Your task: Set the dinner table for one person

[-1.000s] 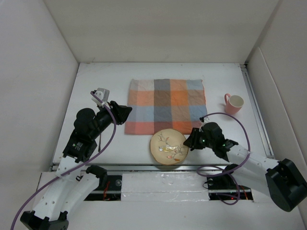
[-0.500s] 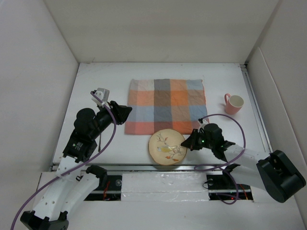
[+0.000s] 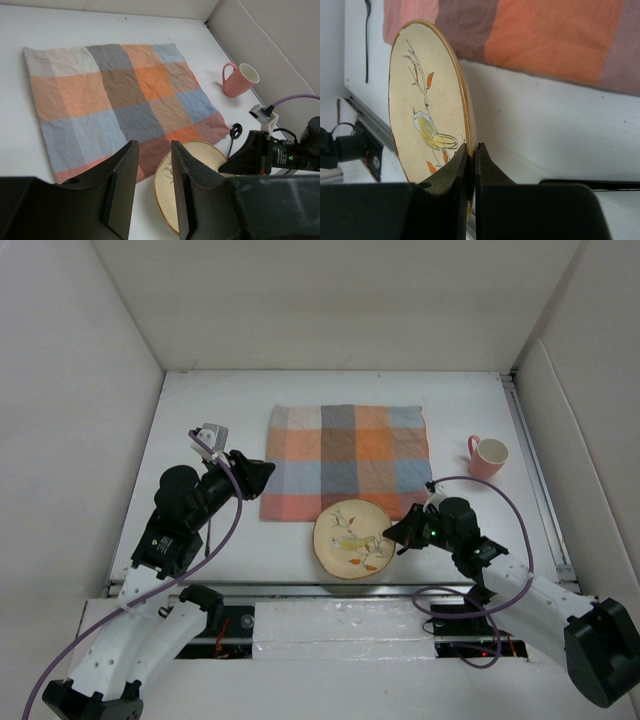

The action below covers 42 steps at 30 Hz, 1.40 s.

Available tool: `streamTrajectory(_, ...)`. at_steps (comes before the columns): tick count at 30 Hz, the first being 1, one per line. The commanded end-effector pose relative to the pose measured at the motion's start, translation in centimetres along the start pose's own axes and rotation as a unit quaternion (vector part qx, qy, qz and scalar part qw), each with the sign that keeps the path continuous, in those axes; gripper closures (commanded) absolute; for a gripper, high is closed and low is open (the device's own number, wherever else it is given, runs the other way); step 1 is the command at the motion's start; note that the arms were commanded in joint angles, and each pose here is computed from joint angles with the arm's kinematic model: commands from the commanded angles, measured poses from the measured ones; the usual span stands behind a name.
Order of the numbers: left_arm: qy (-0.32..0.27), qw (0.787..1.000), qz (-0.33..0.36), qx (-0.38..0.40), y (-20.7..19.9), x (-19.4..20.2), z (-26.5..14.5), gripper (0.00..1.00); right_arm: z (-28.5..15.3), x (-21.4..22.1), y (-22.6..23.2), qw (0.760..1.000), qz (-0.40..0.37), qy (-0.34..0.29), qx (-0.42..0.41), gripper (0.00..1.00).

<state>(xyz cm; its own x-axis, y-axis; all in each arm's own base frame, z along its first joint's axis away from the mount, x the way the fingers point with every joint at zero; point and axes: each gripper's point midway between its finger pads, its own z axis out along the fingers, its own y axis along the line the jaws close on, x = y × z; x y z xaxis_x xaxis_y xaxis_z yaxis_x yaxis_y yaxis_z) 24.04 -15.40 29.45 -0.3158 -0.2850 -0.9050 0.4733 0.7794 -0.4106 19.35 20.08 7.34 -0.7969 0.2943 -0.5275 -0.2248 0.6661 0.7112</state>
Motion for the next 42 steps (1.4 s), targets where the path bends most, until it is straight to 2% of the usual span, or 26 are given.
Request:
streamTrajectory(1,-0.022,1.0,0.008,0.01,-0.4,-1.0,0.3,0.7,-1.0,-7.4,6.7,0.99,-0.002,-0.101,-0.1,1.0)
streamTrajectory(10,-0.024,1.0,0.008,0.007,-0.3,-1.0,0.1,0.7,3.3,-15.8,8.0,0.98,-0.01,-0.155,-0.123,1.0)
streamTrajectory(11,-0.024,1.0,0.008,0.007,-0.3,-1.0,0.1,0.7,4.0,-15.5,7.0,0.983,0.0,-0.146,-0.112,1.0)
streamTrajectory(16,-0.025,1.0,0.009,0.007,-0.3,-1.1,0.1,0.7,6.0,-19.2,8.4,0.974,0.001,-0.165,-0.152,1.0)
streamTrajectory(20,-0.026,1.0,0.009,0.007,-0.3,-1.1,0.0,0.7,8.0,-21.5,7.2,0.974,0.01,-0.177,-0.139,1.0)
streamTrajectory(25,-0.027,1.0,0.011,0.006,-0.3,-1.2,-0.1,0.7,10.3,-23.2,6.1,0.976,0.017,-0.176,-0.127,1.0)
streamTrajectory(35,-0.025,1.0,0.011,0.008,-0.4,-1.1,-0.1,0.7,13.3,-22.7,3.1,0.981,0.046,-0.163,-0.094,1.0)
streamTrajectory(42,-0.023,1.0,0.01,0.007,-0.3,-1.0,0.0,0.7,13.9,-22.6,1.5,0.982,0.054,-0.166,-0.076,1.0)
